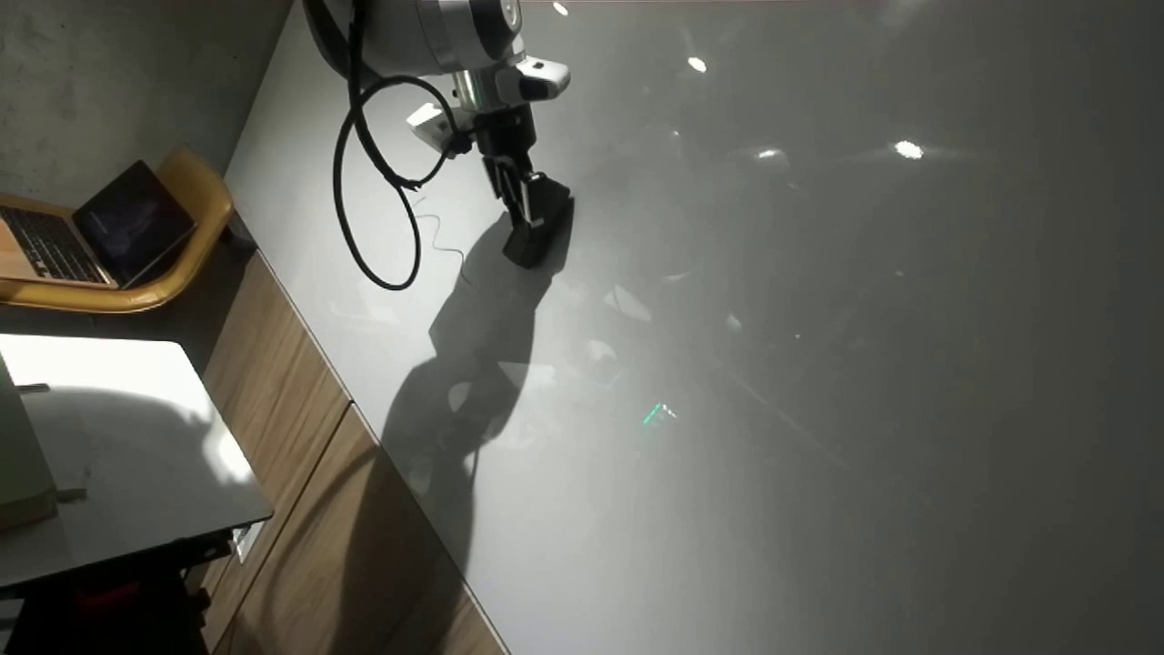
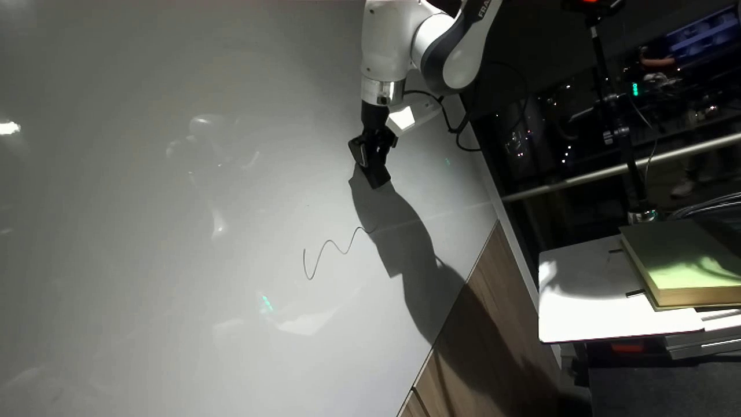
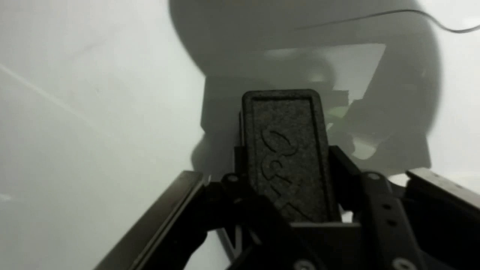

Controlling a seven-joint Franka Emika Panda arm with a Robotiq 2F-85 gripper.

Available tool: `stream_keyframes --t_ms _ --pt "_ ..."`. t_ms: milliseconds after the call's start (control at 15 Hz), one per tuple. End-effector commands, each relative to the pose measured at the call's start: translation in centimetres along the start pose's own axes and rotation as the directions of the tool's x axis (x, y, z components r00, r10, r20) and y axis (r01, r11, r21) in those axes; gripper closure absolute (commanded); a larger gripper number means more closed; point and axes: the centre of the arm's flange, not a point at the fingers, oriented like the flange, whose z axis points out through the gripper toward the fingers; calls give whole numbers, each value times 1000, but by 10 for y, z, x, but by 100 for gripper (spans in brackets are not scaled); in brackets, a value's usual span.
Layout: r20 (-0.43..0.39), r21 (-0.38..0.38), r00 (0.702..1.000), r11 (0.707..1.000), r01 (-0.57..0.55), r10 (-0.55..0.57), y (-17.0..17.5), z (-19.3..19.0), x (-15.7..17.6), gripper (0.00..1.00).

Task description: Use the eraser to wipe the table.

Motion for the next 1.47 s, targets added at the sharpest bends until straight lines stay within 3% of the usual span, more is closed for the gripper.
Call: stream_keyframes --t_ms 0,333,600,867,1400 --pt "-44 69 998 997 43 -40 -52 -17 13 71" --pt "-107 116 985 982 146 -134 -116 -67 26 71" --pt "-125 94 976 977 190 -178 -127 -86 45 71" --pt "-102 43 974 978 206 -201 -88 -79 60 71" --pt "-34 -51 992 991 122 -124 25 -44 63 71"
